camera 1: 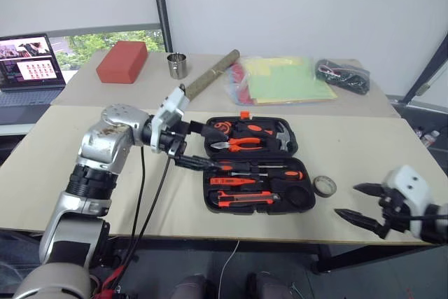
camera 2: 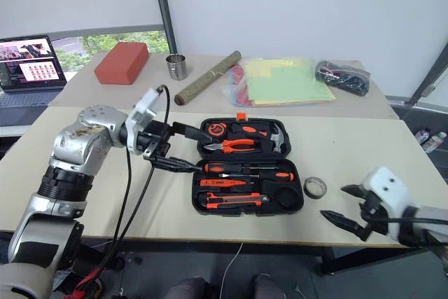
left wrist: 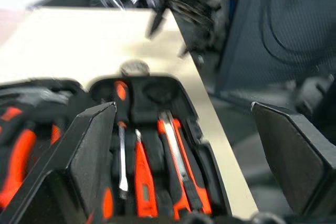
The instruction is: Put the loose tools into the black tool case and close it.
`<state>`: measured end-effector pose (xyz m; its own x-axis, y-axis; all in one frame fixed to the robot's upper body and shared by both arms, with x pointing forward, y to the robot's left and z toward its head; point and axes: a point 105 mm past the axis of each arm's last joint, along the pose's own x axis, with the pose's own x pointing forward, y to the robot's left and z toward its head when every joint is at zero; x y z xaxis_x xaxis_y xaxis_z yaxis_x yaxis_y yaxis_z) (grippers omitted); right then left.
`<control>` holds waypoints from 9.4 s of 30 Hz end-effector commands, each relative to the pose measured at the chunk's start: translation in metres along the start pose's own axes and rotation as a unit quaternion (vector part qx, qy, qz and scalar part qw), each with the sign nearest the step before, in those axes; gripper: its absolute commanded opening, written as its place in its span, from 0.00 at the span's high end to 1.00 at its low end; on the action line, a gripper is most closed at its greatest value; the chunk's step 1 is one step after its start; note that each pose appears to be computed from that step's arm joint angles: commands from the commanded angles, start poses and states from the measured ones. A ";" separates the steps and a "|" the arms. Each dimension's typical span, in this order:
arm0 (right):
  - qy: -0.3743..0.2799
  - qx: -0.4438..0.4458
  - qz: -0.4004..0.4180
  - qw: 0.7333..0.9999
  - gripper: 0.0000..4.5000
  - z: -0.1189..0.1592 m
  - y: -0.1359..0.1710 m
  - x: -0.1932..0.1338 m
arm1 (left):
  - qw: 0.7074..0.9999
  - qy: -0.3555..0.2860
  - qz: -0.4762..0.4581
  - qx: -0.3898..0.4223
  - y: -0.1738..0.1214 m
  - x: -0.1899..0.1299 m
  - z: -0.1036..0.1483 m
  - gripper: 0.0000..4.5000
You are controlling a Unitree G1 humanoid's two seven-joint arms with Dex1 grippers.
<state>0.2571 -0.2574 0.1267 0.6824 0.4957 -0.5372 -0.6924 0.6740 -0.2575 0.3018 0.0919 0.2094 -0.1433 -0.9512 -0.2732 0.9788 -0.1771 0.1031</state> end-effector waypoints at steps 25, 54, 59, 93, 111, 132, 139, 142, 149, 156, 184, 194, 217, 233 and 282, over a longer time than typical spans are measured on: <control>-0.076 -0.062 0.142 0.985 0.99 0.069 0.056 0.030 | 0.997 0.045 -0.010 0.055 -0.012 0.006 -0.006 0.00; -0.024 0.013 -0.044 0.999 1.00 0.033 -0.056 0.027 | 0.969 0.147 0.192 -0.040 0.019 -0.054 -0.088 0.67; -0.006 -0.039 -0.003 0.999 1.00 0.028 -0.049 0.058 | 0.976 0.129 0.164 -0.061 0.023 -0.023 -0.102 0.98; -0.047 0.131 0.016 0.990 0.53 0.027 -0.029 0.010 | 0.911 0.078 0.271 -0.301 0.020 -0.100 -0.107 0.53; -0.023 0.263 -0.028 0.964 0.24 0.057 -0.050 0.094 | 0.857 0.089 0.313 -0.398 0.076 -0.035 -0.112 0.24; -0.239 0.143 -0.154 0.948 0.99 0.145 -0.075 0.057 | 0.882 -0.116 0.402 -0.215 0.113 -0.057 -0.022 0.99; -0.252 0.039 -0.194 0.947 0.99 0.136 -0.057 0.050 | 0.899 -0.102 0.422 -0.049 0.100 -0.061 -0.012 0.99; -0.276 0.006 -0.232 0.933 0.99 0.127 -0.049 0.045 | 0.899 -0.074 0.431 0.024 0.087 -0.058 -0.023 0.99; -0.280 -0.099 -0.272 0.915 0.99 0.093 -0.012 0.035 | 0.869 -0.070 0.489 0.043 0.062 -0.064 -0.044 0.99; -0.270 -0.107 -0.242 0.926 0.65 0.079 0.017 -0.003 | 0.865 -0.093 0.484 -0.094 0.016 -0.094 -0.053 0.65; -0.062 -0.128 0.147 0.979 1.00 0.028 0.094 0.058 | 0.955 0.194 0.213 0.069 0.103 0.001 -0.080 1.00; -0.061 -0.094 -0.031 0.993 1.00 0.028 0.018 0.058 | 0.987 0.155 0.046 0.001 0.066 0.002 -0.075 1.00; -0.060 0.046 0.068 0.995 1.00 0.022 0.087 0.054 | 0.985 0.147 -0.045 0.073 0.040 0.077 -0.060 1.00; -0.172 0.043 0.061 0.982 1.00 0.083 0.078 0.057 | 0.949 0.212 -0.077 0.218 0.038 0.093 -0.082 1.00; -0.094 -0.039 0.175 0.979 0.01 0.087 -0.002 -0.082 | 0.960 0.081 0.215 -0.163 -0.059 -0.134 -0.028 0.00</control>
<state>0.2227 -0.2540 0.2352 0.4270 0.7835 -0.4514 -0.8976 0.4279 -0.1062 0.2673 0.2369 0.1975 0.2416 -0.8651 -0.4395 0.9339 0.3303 -0.1366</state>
